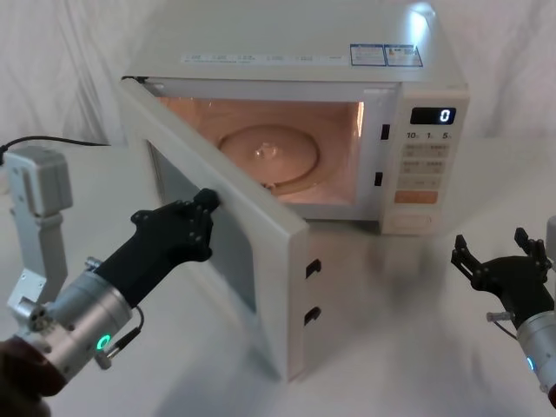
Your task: Press the button to open the microwave door with one hand; close the microwave door with the other hand.
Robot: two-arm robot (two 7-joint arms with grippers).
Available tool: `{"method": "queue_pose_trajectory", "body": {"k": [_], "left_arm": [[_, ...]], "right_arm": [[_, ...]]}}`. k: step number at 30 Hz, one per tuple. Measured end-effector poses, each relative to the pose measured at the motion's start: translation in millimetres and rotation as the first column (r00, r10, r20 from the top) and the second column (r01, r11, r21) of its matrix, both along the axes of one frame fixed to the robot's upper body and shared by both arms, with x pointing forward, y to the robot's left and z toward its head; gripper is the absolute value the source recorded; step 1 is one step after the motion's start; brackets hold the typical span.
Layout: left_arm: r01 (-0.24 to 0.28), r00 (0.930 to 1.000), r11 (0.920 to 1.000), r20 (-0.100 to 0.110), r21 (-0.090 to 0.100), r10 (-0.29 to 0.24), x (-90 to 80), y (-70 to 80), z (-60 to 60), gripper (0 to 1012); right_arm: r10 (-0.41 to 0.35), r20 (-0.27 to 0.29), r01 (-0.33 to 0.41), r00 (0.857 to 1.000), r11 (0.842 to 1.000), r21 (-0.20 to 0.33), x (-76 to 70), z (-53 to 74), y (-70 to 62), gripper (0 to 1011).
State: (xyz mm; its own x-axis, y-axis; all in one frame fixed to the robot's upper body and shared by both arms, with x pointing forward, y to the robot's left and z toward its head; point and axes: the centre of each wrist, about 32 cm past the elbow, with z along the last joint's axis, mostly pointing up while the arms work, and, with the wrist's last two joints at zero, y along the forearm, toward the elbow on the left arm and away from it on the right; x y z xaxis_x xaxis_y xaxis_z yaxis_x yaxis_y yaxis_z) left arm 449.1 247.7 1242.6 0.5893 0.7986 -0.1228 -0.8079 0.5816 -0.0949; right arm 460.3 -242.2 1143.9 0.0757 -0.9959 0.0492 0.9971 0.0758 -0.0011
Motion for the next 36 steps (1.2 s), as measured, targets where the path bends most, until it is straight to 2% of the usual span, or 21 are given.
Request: {"method": "queue_pose_trajectory", "body": {"k": [4, 11, 19, 28, 36], "left_arm": [[0.0, 0.9999, 0.9999, 0.012, 0.012, 0.0, 10.5, -8.1, 0.2, 0], [-0.004, 0.9999, 0.9998, 0.011, 0.021, 0.004, 27.7, -17.1, -1.0, 0], [0.005, 0.9999, 0.9998, 0.015, 0.02, -0.005, 44.5, -24.8, 0.1, 0], [0.047, 0.9984, 0.9988, 0.031, 0.015, -0.048, 63.3, -36.5, 5.4, 0], [0.052, 0.9981, 0.998, 0.03, 0.034, -0.053, 81.1, -47.6, 5.6, 0]], "right_arm": [[0.0, 0.0, 0.0, 1.0, 1.0, 0.0, 0.0, 0.0, 0.0, 1002], [0.0, 0.0, 0.0, 1.0, 1.0, 0.0, 0.0, 0.0, 0.0, 1002], [0.0, 0.0, 0.0, 1.0, 1.0, 0.0, 0.0, 0.0, 0.0, 1002], [0.0, 0.0, 0.0, 1.0, 1.0, 0.0, 0.0, 0.0, 0.0, 1002], [0.0, 0.0, 0.0, 1.0, 1.0, 0.0, 0.0, 0.0, 0.0, 1002]]}}
